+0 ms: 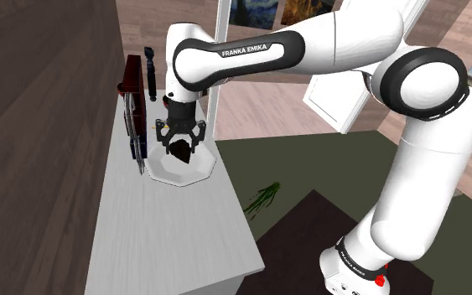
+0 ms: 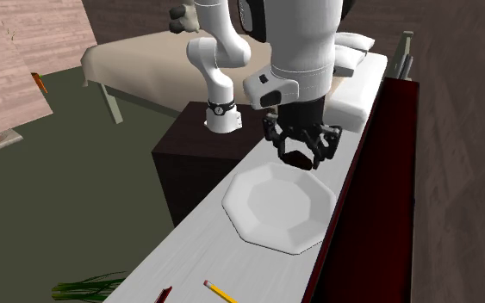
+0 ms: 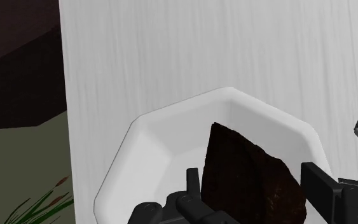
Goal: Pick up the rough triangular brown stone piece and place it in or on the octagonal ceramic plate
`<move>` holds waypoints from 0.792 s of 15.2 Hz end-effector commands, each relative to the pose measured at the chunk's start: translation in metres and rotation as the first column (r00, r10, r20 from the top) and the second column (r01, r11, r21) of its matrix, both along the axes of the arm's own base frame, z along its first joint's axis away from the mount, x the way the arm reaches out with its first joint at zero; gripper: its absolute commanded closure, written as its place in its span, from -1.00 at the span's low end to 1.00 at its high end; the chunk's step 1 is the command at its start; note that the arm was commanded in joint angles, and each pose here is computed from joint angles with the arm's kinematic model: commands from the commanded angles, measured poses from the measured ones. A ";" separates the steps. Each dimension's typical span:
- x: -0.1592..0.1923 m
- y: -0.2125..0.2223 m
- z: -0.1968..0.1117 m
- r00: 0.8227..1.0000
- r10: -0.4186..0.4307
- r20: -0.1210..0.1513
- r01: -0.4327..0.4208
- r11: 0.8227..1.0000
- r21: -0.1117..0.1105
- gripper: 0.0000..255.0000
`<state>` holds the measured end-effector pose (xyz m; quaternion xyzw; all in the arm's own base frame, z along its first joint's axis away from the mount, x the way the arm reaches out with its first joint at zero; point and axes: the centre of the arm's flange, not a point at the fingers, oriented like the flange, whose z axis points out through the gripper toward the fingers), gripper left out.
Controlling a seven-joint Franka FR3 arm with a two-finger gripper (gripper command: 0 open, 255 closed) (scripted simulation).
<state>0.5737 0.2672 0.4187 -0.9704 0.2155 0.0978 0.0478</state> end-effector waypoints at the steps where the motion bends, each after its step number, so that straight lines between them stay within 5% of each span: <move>1: 0.022 -0.016 0.001 1.000 0.001 0.000 -0.001 1.000 -0.001 1.00; 12: 0.036 -0.025 -0.052 1.000 0.001 0.000 -0.001 1.000 -0.001 1.00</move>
